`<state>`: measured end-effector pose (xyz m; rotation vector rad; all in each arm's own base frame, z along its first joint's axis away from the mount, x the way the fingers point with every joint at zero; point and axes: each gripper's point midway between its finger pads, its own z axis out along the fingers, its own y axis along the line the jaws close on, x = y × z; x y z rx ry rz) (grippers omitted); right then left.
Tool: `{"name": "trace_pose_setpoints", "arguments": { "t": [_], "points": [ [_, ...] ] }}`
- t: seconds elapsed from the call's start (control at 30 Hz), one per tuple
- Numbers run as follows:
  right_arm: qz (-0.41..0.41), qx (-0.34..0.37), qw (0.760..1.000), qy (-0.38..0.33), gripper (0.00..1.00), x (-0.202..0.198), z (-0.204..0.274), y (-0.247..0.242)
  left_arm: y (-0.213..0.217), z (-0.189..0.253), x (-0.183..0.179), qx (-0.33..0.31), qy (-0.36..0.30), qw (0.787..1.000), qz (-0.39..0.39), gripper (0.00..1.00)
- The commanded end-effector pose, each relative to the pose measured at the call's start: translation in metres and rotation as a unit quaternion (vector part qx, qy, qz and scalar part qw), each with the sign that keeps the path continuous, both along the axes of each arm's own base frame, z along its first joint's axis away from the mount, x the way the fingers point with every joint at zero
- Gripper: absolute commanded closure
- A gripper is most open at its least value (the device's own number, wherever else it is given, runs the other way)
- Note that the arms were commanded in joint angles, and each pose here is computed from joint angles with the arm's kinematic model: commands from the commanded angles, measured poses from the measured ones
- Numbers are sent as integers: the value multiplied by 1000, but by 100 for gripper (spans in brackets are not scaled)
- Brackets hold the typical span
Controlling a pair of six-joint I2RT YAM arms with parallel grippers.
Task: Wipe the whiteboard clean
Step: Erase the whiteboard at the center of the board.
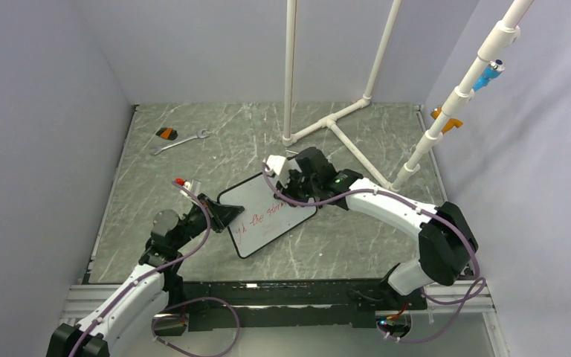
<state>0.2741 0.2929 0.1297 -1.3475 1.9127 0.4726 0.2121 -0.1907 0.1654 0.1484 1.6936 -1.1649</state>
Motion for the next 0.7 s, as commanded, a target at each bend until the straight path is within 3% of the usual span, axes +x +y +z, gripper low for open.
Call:
{"name": "trace_pose_setpoints", "arguments": {
  "t": [0.0, 0.37, 0.5, 0.67],
  "points": [
    [117, 17, 993, 23, 100, -43, 2, 32, -10, 18, -12, -9, -40, 998, -42, 100],
    [-21, 23, 999, -29, 100, 18, 19, -8, -13, 19, -13, -12, -42, 998, -53, 100],
    [-16, 21, 999, -25, 100, 17, 16, -10, -14, 21, -13, -11, -44, 997, -58, 100],
    [73, 28, 997, 15, 100, -19, 8, 10, -14, 21, -13, -12, -44, 997, -57, 100]
  ]
}}
